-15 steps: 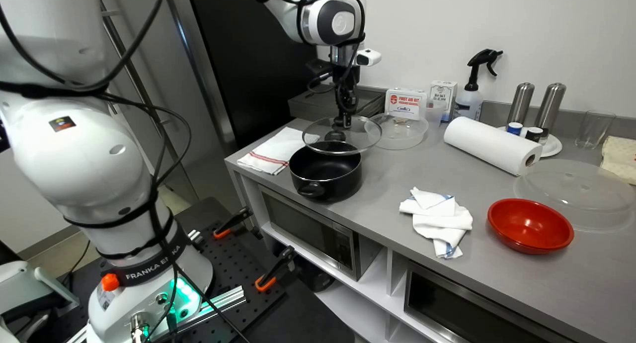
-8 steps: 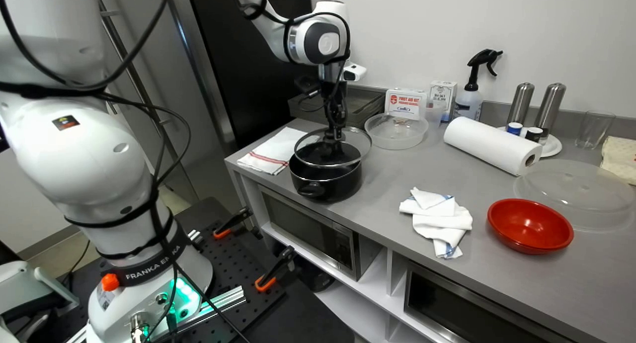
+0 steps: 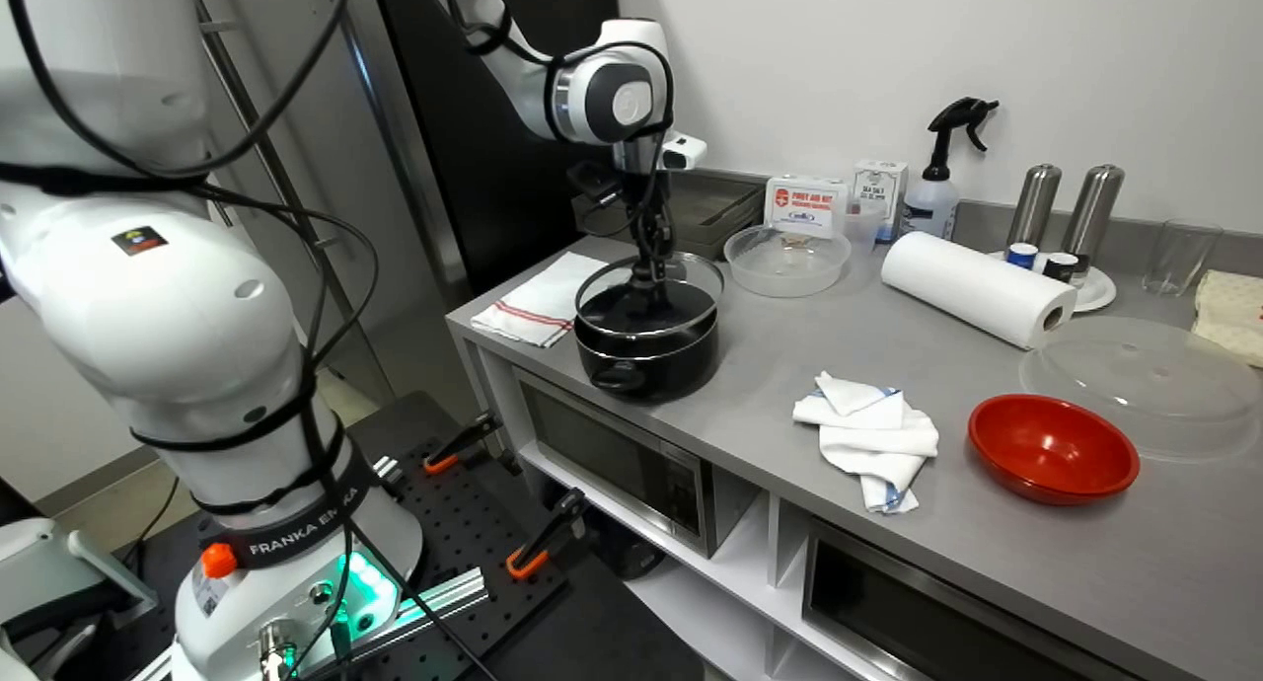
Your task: Put the lid on the pot
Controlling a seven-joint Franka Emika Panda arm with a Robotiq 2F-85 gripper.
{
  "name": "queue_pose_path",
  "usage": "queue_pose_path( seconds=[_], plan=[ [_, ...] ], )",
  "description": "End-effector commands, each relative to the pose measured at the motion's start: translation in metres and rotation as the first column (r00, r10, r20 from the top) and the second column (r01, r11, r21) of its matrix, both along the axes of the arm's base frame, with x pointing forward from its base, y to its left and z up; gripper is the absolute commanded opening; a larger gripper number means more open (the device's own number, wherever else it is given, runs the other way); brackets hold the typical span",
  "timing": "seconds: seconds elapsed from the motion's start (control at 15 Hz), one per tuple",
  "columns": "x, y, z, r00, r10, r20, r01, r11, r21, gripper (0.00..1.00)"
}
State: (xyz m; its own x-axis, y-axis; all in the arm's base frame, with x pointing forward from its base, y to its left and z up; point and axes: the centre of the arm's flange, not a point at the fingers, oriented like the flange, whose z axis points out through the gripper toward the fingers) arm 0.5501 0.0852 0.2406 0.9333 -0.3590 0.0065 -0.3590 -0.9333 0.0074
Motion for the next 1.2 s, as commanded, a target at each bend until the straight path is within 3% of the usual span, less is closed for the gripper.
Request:
queue_pose_path(
  seconds=[0.0, 1.13],
  plan=[
    [-0.001, 0.008, 0.005, 0.999, 0.021, 0.026, -0.021, 1.0, -0.005, 0.25],
    [0.005, 0.014, -0.02, 0.999, 0.028, -0.016, -0.028, 1.0, -0.004, 0.25]
  ],
)
